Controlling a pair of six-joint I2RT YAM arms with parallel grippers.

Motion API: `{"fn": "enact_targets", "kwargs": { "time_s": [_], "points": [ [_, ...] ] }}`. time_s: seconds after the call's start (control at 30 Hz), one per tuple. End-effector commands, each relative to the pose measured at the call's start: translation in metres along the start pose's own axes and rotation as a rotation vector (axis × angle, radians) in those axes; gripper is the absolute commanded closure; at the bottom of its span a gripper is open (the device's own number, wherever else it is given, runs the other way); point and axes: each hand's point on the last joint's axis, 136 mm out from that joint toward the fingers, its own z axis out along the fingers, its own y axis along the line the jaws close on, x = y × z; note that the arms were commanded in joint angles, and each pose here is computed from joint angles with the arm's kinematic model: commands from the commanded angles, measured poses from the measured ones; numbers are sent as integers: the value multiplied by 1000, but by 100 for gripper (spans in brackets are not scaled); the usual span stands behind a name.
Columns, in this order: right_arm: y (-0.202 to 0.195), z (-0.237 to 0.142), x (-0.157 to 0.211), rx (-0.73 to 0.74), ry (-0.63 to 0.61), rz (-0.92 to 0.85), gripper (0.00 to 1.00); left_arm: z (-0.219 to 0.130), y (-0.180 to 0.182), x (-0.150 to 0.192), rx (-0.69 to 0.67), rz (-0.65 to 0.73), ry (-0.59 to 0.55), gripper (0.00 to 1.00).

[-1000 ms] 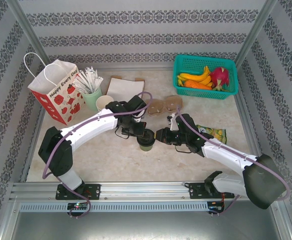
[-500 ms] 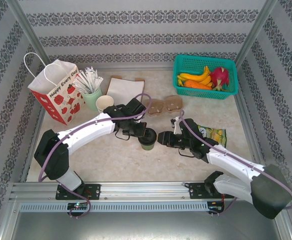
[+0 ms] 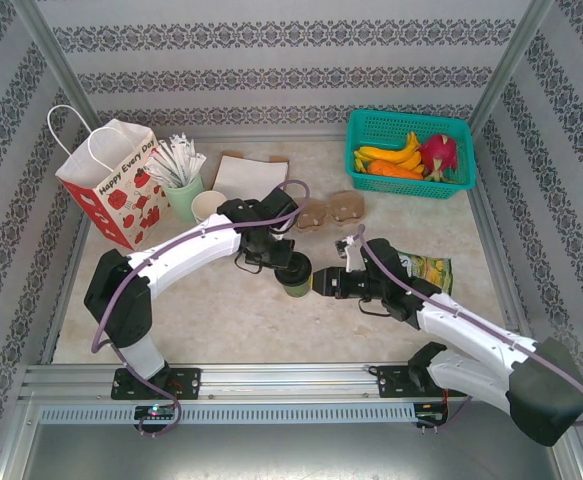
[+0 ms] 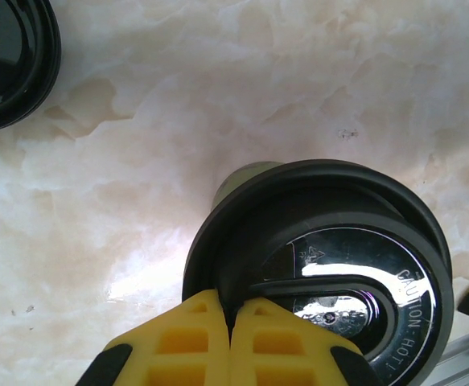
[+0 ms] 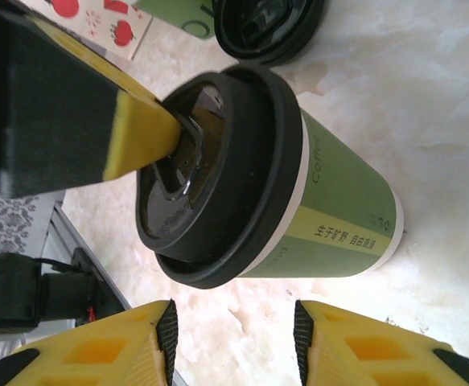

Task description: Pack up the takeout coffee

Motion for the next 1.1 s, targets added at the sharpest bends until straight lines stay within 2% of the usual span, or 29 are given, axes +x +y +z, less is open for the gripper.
{"fn": "enact_targets", "kwargs": {
  "time_s": [0.0, 0.3, 0.47, 0.57, 0.67, 0.73, 0.8, 0.97, 1.07],
  "points": [
    [17, 7, -7, -48, 10, -69, 53, 8, 10, 20, -68, 23, 102, 100],
    [30, 18, -13, -94, 18, -97, 53, 8, 2, 19, -46, 46, 113, 100],
    [14, 21, -4, -40, 34, -87, 53, 10, -1, 18, -38, 52, 119, 100],
    [-10, 26, 6, 45, 49, -67, 55, 12, -2, 19, -33, 56, 128, 100],
    [-44, 26, 17, 193, 56, -37, 58, 17, -2, 23, -26, 55, 145, 100],
    [-73, 22, 35, 320, 92, -37, 58, 22, -1, 27, -26, 51, 165, 100],
    [-88, 18, 49, 374, 127, -28, 58, 27, 0, 33, -25, 47, 185, 100],
    [-92, 15, 54, 389, 132, -17, 58, 42, 6, 47, -39, 42, 242, 100],
    [-68, 20, 44, 292, 129, -29, 57, 44, 12, 48, -70, 51, 246, 100]
  ]
}}
